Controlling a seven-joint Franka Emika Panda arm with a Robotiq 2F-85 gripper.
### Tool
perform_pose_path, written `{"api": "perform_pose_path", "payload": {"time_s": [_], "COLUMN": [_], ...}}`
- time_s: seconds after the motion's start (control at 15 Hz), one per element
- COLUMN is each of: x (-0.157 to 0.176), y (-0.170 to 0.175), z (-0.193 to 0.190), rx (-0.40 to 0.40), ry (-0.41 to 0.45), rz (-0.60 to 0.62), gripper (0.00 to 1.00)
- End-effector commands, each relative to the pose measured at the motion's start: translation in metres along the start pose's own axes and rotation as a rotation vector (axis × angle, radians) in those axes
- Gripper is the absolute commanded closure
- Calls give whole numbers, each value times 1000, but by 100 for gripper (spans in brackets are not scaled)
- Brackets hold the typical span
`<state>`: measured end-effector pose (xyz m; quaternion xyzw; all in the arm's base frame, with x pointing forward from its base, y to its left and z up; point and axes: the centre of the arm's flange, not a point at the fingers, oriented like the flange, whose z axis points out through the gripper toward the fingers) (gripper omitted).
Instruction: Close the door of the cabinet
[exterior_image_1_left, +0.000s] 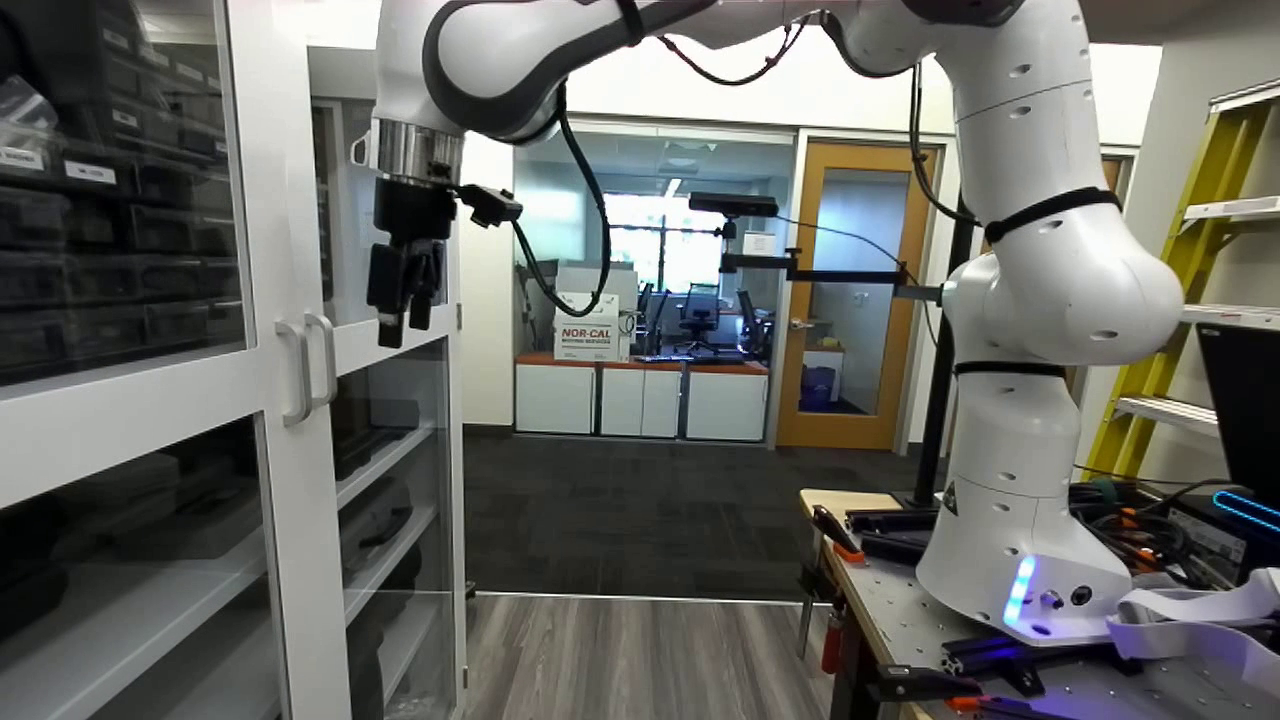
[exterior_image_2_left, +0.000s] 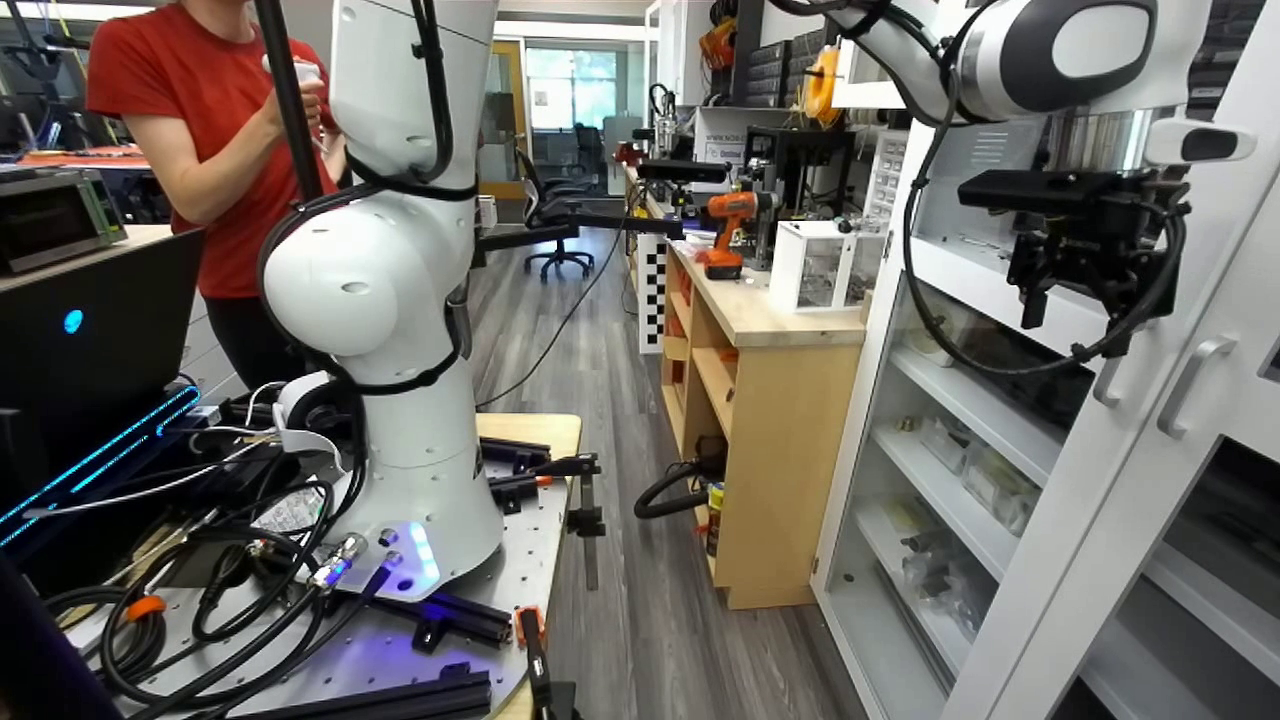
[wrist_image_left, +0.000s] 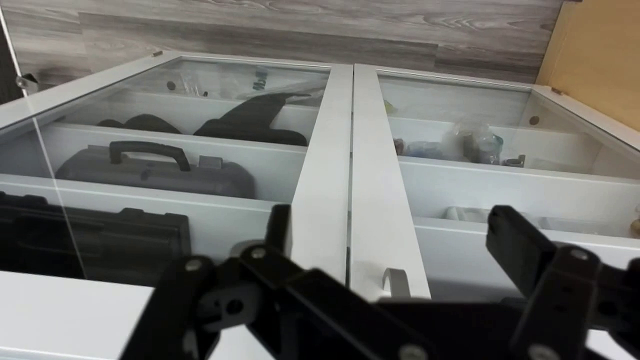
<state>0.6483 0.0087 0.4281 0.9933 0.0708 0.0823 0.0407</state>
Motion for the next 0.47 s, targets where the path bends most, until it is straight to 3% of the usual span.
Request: {"api": "perform_pose_path", "payload": {"time_s": [0.0, 0.13, 0.2, 0.4], "x": [-34, -41, -18, -25], "y": [4, 6, 5, 7], "z": [-19, -21, -10, -13], "rx": [2, -1, -3, -5], "ry": [-46, -62, -40, -48], "rz": [66, 88, 45, 61], "gripper": [0, 0, 0, 0]}}
